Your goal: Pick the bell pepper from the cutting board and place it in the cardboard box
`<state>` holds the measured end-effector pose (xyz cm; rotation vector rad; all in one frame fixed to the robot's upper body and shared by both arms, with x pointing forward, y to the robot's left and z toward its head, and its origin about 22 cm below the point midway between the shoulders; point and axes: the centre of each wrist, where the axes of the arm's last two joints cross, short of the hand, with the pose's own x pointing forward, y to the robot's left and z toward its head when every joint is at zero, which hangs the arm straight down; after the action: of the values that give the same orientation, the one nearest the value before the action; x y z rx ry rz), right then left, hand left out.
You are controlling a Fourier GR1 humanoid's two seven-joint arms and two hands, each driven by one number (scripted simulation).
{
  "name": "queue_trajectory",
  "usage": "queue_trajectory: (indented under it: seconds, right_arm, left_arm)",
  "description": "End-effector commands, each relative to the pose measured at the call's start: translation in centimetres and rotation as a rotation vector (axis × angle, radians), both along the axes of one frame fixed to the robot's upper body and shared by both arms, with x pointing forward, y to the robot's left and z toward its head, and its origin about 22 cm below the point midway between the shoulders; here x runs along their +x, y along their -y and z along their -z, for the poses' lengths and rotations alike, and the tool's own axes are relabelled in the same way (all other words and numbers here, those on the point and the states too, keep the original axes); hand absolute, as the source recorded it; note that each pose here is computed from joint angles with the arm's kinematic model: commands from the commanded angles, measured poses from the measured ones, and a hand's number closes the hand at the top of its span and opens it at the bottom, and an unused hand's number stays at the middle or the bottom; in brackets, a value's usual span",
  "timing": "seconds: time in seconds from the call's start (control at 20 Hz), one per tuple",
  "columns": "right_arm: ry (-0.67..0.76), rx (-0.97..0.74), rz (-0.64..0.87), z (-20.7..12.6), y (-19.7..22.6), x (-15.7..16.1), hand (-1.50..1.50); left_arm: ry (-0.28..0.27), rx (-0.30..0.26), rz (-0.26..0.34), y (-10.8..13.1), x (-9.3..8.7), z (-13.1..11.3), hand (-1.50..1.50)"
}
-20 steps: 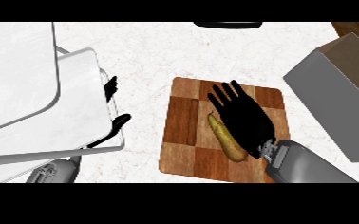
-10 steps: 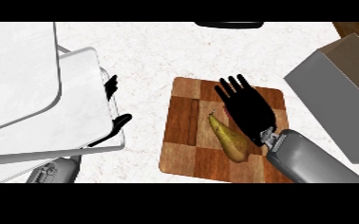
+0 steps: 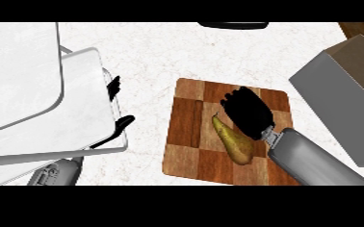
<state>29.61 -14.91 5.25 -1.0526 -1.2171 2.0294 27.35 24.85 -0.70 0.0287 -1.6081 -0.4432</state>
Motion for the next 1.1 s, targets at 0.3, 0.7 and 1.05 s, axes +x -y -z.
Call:
queue_trajectory:
  seconds: [0.3,0.7,1.05]
  right_arm:
    - [0.151,0.096,-0.212,-0.7,-1.9,-0.6,1.50]
    - [0.020,0.588,0.342,-1.7,-2.6,3.7,1.50]
    - [0.221,0.619,0.298,-8.4,-3.9,4.3,1.50]
  left_arm:
    - [0.150,0.082,0.040,-0.6,1.9,-4.8,0.00]
    - [0.157,0.059,0.044,-1.0,2.2,-5.3,0.00]
    - [0.155,0.078,0.020,-1.0,2.4,-5.4,0.00]
